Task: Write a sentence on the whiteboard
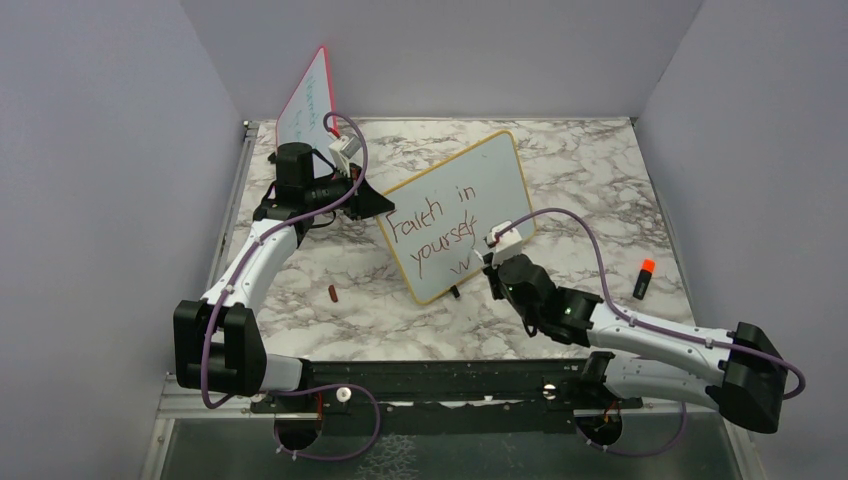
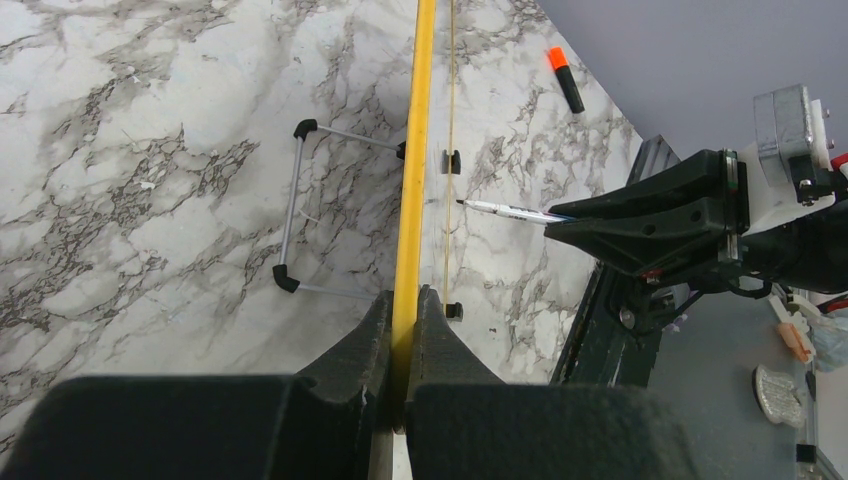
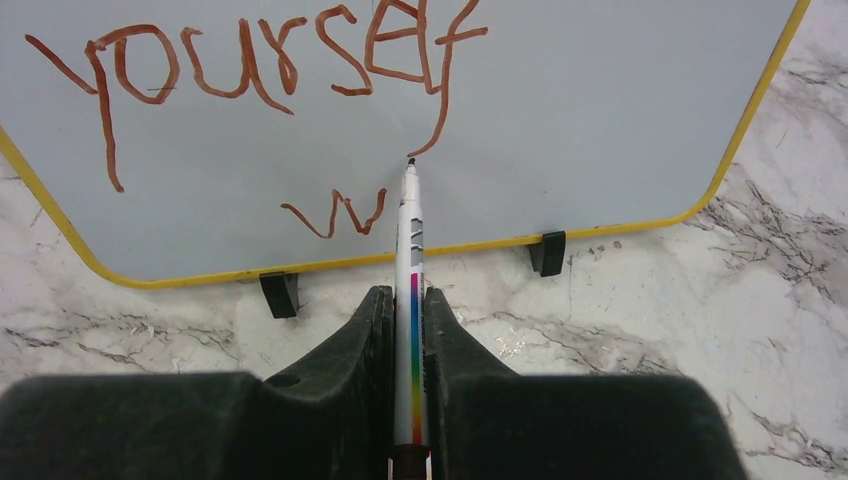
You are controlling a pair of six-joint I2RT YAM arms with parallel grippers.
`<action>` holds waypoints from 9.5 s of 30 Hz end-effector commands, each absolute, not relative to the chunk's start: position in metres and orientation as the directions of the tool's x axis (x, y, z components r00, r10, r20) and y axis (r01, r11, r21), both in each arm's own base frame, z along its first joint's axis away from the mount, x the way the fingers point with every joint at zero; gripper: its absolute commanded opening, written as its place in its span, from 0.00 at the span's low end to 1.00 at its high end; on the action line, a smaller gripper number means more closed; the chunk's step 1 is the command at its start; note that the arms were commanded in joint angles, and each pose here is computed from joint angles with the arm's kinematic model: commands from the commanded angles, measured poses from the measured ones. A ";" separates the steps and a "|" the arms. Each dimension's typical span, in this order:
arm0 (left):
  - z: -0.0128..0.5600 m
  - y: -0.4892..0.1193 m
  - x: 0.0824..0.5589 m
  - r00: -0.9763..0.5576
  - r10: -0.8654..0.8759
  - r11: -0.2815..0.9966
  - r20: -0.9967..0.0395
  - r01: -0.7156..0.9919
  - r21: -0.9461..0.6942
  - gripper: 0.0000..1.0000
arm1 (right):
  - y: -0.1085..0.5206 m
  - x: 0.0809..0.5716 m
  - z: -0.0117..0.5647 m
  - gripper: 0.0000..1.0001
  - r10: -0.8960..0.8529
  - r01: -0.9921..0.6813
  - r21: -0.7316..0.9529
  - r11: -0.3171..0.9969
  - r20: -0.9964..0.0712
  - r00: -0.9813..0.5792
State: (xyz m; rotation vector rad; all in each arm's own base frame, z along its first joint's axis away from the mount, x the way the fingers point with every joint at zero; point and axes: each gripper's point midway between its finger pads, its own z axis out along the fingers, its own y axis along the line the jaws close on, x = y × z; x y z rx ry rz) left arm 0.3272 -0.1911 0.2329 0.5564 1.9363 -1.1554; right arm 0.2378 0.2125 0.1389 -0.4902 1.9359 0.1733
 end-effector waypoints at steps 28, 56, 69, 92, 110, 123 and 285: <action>0.196 -0.173 0.335 -0.640 -0.008 0.607 -0.768 0.607 -0.513 0.00 | 0.219 0.238 0.121 0.01 -0.257 -0.431 -0.079 0.899 -0.892 -0.372; 0.196 -0.172 0.336 -0.640 -0.010 0.610 -0.768 0.605 -0.512 0.00 | 0.211 0.232 0.120 0.01 -0.230 -0.409 -0.048 0.911 -0.884 -0.408; 0.196 -0.172 0.336 -0.640 -0.010 0.609 -0.769 0.606 -0.512 0.00 | 0.216 0.240 0.113 0.01 -0.232 -0.399 -0.055 0.915 -0.882 -0.411; 0.196 -0.172 0.336 -0.639 -0.010 0.611 -0.769 0.605 -0.510 0.00 | 0.210 0.230 0.108 0.01 -0.227 -0.385 -0.029 0.922 -0.847 -0.480; 0.196 -0.172 0.336 -0.640 -0.010 0.608 -0.768 0.606 -0.513 0.00 | 0.207 0.248 0.133 0.01 -0.166 -0.346 -0.021 0.938 -0.903 -0.396; 0.196 -0.171 0.336 -0.640 -0.011 0.610 -0.769 0.605 -0.512 0.00 | 0.207 0.246 0.118 0.01 -0.175 -0.355 -0.006 0.935 -0.878 -0.445; 0.196 -0.169 0.337 -0.641 -0.017 0.611 -0.767 0.601 -0.516 0.00 | 0.166 0.265 0.112 0.01 -0.084 -0.211 0.029 0.977 -0.858 -0.507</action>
